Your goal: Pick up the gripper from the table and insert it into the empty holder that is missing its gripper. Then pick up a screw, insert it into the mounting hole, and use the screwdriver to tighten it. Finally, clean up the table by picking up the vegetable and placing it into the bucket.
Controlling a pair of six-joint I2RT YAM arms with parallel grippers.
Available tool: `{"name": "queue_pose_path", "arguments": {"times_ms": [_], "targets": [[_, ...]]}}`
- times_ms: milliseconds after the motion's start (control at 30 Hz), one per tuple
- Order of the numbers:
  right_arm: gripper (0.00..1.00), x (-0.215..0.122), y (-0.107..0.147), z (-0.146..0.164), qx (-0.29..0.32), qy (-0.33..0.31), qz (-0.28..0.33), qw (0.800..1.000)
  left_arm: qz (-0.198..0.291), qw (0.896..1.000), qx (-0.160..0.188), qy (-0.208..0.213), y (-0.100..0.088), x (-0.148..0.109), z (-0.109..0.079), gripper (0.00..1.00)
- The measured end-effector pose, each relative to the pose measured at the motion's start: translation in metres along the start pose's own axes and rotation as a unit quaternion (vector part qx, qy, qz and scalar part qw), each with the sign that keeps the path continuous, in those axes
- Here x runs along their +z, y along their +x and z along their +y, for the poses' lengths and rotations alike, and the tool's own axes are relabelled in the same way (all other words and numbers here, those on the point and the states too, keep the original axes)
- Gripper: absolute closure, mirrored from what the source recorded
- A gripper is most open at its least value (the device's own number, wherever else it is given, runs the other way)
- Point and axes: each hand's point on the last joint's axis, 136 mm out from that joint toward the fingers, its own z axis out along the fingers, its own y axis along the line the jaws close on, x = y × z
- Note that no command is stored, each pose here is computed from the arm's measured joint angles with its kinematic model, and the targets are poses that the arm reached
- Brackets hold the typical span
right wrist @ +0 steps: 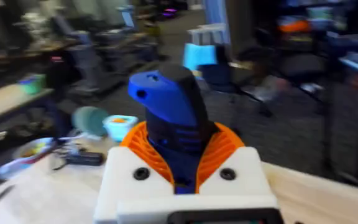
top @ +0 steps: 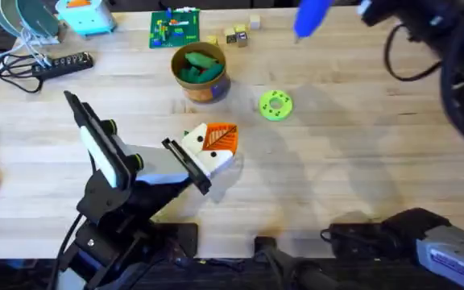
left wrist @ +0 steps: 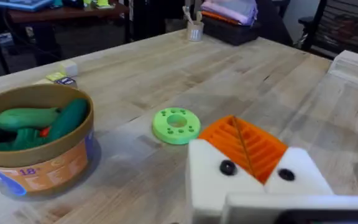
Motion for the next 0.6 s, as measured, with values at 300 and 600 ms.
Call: {"name": "queue_pose_path", "arguments": {"times_ms": [300, 600], "targets": [[0.891, 0.008, -0.003, 0.111, 0.012, -0.178, -0.031, 0.984, 0.000, 1.000, 0.000, 0.000, 0.000, 0.000, 0.000, 0.991], [0.895, -0.001, -0.002, 0.153, 0.062, -0.237, -0.021, 0.969, 0.000, 1.000, 0.000, 0.000, 0.000, 0.000, 0.000, 0.991]]}}
